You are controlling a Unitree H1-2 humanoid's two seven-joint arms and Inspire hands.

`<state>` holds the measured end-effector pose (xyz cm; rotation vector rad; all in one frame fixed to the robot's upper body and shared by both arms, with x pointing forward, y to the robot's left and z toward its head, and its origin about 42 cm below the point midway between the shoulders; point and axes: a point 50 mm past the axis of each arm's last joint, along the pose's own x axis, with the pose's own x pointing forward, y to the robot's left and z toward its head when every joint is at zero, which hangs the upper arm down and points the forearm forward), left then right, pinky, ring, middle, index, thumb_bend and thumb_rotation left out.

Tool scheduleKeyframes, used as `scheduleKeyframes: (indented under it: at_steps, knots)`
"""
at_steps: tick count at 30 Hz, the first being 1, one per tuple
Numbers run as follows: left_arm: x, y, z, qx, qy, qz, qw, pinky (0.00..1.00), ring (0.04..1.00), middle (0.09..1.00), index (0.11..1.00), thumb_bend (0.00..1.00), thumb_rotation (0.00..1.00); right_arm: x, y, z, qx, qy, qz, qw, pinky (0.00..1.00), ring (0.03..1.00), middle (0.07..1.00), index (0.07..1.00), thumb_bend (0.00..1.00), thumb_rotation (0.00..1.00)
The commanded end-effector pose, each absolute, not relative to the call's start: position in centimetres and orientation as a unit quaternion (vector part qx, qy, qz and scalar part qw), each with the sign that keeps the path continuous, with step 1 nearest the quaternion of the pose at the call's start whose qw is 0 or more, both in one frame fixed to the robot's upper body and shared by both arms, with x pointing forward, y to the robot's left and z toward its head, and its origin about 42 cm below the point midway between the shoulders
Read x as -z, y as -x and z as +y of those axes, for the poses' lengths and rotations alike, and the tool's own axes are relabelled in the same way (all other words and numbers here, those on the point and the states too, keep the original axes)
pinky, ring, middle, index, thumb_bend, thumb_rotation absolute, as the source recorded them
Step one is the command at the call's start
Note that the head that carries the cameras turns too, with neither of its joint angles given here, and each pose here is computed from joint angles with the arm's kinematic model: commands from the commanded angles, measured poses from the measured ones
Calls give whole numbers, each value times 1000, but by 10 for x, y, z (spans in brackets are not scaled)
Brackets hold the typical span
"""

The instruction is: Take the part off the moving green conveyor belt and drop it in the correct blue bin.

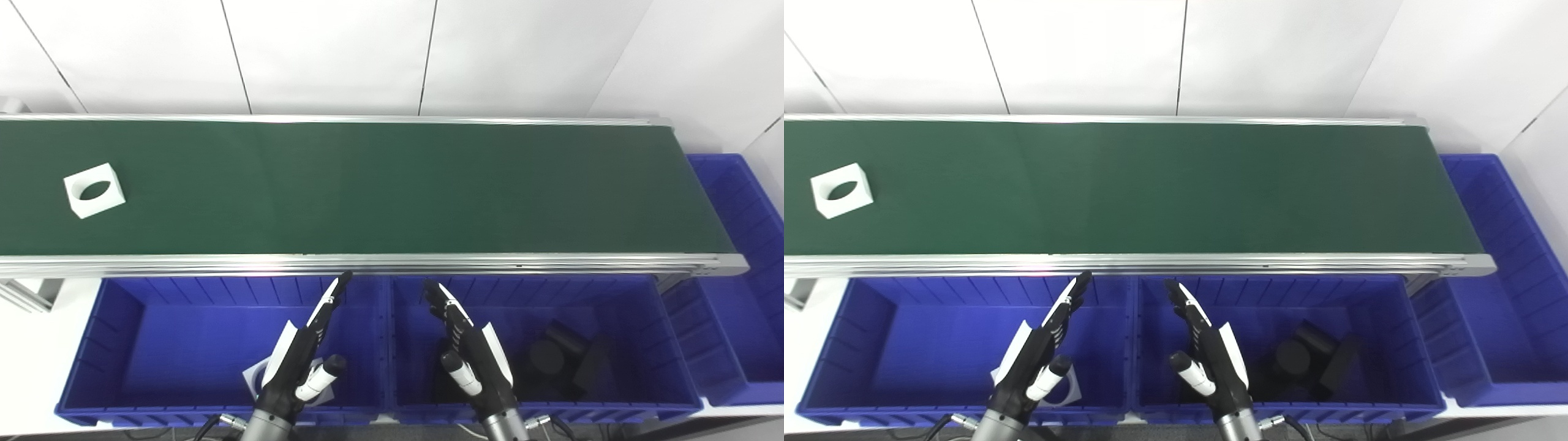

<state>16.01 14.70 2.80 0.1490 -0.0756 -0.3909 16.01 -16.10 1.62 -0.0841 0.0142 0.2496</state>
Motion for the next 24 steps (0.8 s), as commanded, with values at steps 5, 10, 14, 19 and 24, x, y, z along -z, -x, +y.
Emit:
scheduleKeyframes:
  at_steps: [5, 10, 14, 19, 24]
  knots:
    - [-35, -165, 149, 189, -67, -64, 978, 1000, 1000, 1000, 975, 786, 1000, -26, -165, -157, -121, 32, -32, 992, 920, 942, 944, 930, 918, 937]
    - [-34, -165, 149, 190, -68, -63, 978, 1000, 1000, 1000, 974, 779, 1000, -25, -165, -157, -120, 30, -30, 992, 928, 947, 947, 929, 922, 933]
    - [-34, -165, 149, 190, -71, -64, 977, 1000, 1000, 1000, 977, 776, 1000, -24, -166, -157, -120, 32, -30, 992, 925, 943, 943, 926, 919, 930]
    - [-29, -165, 148, 190, -76, -57, 977, 1000, 1000, 1000, 974, 773, 1000, -20, -165, -159, -122, 32, -22, 992, 933, 946, 944, 925, 923, 930]
    - [-22, -164, 144, 189, -71, -45, 978, 1000, 1000, 999, 971, 772, 1000, -14, -164, -163, -120, 33, -9, 992, 937, 943, 942, 929, 942, 931]
